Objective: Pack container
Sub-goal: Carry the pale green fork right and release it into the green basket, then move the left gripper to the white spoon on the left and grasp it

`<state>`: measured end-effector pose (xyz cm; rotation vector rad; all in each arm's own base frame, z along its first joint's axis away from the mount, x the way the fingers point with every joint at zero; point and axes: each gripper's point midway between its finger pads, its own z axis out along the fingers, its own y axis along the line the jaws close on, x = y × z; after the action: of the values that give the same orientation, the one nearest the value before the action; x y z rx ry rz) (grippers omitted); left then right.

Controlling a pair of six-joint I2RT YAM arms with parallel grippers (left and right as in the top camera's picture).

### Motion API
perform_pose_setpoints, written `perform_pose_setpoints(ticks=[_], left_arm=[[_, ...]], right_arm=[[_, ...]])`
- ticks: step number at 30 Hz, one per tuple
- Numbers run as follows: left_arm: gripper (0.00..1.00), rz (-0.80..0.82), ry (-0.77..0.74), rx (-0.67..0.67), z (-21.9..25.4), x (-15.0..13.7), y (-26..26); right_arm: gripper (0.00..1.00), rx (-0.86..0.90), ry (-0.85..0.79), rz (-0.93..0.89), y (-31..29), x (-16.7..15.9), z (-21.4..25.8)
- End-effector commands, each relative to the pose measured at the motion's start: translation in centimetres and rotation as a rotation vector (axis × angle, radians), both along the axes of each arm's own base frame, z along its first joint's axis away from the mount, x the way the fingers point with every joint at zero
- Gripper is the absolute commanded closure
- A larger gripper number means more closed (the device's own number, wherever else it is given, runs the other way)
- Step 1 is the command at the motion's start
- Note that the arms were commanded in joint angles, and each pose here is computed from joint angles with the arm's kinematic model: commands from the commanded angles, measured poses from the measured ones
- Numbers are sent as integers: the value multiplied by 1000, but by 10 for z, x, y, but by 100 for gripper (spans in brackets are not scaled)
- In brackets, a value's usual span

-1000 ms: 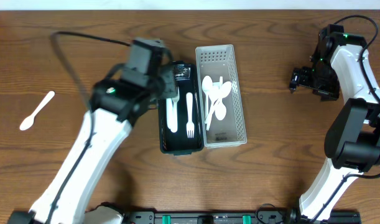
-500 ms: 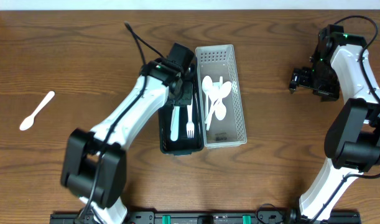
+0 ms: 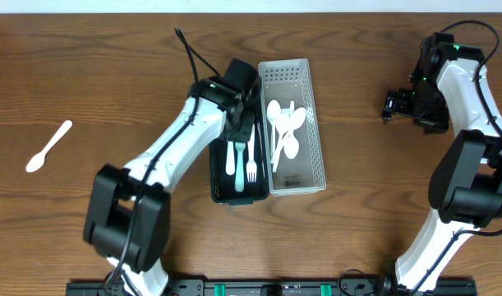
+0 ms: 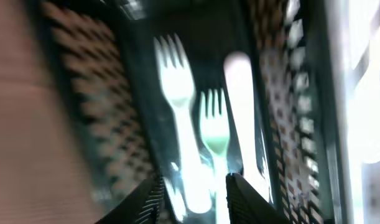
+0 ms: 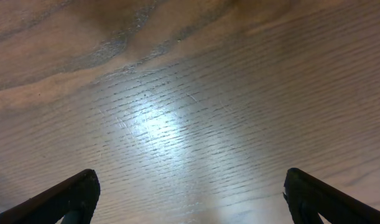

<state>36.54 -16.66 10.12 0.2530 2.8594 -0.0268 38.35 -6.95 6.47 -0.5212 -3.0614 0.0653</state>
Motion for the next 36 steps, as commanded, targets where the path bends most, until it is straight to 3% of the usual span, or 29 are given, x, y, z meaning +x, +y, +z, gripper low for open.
perform_pose_setpoints(ticks=[1,3,5,7,13,20,23,25,27,36], left_arm=[[64,42,-300,79,99,28,27],[64,109,-414,109,140,32,50],[57,198,-493,117,168,33,75],[57,362,-559,108,194,28,119],[56,888,-561,81,201,0,248],[53,1309,-449,-17,157,-20,342],[54,1565,-403,-53,126,-28,377],[43,1769,-376,-98,103,-32,395],[40,1923,-336,-164,78,-30,405],[36,2169,-214,-383,-16,-1,445]], right_arm=[[3,-9,-17,16,-2,3,5],[2,-9,-17,16,-2,3,5],[2,-9,-17,16,-2,3,5],[2,-9,-17,16,-2,3,5],[2,-10,-21,15,-3,4,5],[2,19,-25,11,2,5,5],[2,49,-30,-6,8,6,5],[2,68,-33,-8,11,6,5],[2,72,-31,-19,12,6,5],[2,77,2,-22,13,-3,5]])
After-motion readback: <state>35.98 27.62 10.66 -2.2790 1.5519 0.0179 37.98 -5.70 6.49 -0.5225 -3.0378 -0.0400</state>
